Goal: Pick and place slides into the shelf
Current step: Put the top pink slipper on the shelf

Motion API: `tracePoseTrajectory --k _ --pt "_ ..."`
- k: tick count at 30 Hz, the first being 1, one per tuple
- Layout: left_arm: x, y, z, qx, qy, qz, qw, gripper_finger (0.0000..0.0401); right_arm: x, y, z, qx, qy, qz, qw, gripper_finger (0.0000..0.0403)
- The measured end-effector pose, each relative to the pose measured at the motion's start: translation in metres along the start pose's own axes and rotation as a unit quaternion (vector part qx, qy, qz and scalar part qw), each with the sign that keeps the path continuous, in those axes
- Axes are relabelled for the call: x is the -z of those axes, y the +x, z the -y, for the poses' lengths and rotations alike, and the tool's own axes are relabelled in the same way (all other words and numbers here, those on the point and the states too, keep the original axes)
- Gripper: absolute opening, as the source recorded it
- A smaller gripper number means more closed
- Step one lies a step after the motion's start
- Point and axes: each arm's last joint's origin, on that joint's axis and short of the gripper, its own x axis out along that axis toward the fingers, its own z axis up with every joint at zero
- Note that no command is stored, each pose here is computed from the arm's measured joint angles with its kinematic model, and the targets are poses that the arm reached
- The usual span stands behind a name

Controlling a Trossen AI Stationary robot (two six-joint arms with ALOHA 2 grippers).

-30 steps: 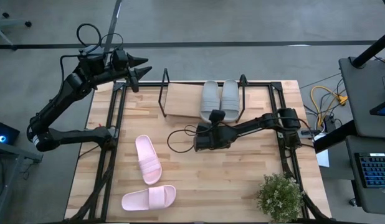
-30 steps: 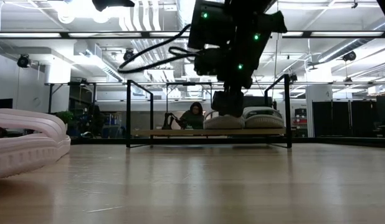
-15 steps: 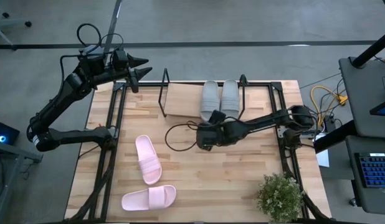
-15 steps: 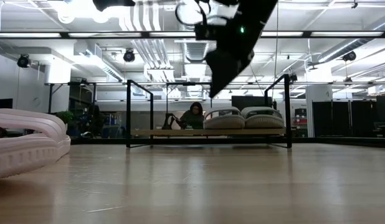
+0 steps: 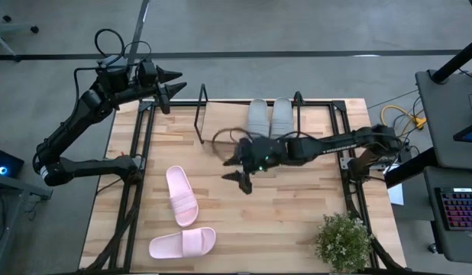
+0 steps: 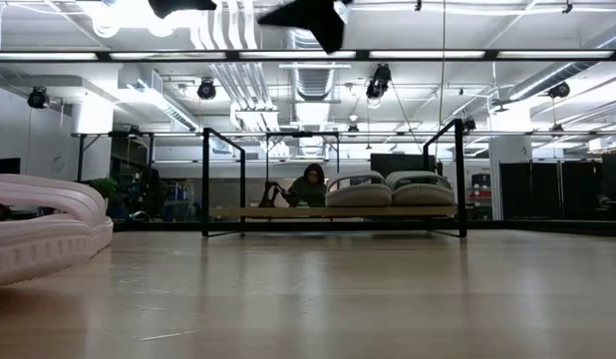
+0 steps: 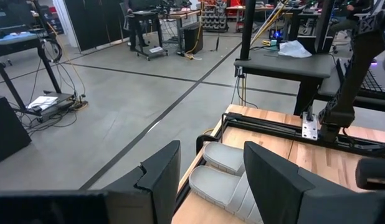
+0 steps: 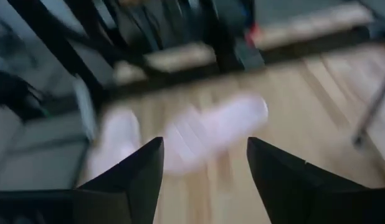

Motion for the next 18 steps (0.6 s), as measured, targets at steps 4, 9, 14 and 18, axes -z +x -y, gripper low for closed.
tracePoseTrajectory --k 4,9,14,18 --pt "0.0 0.0 0.0 0.0 0.0 0.0 1.0 0.0162 -0.021 -0.004 0.013 -0.023 -0.01 0.078 0.997 0.0219" --pt "0.0 0.0 0.0 0.0 0.0 0.0 1.0 0.0162 -0.039 -0.013 0.039 -0.047 -0.006 0.124 0.991 0.0188" --pt "0.0 -0.001 0.0 0.0 0.0 0.001 1.0 0.0162 -0.058 -0.046 0.034 -0.038 -0.055 0.169 0.983 0.0088" --pt "0.0 0.0 0.0 0.0 0.0 0.0 1.0 0.0162 -0.067 -0.081 0.025 -0.018 -0.084 0.17 0.982 0.0019"
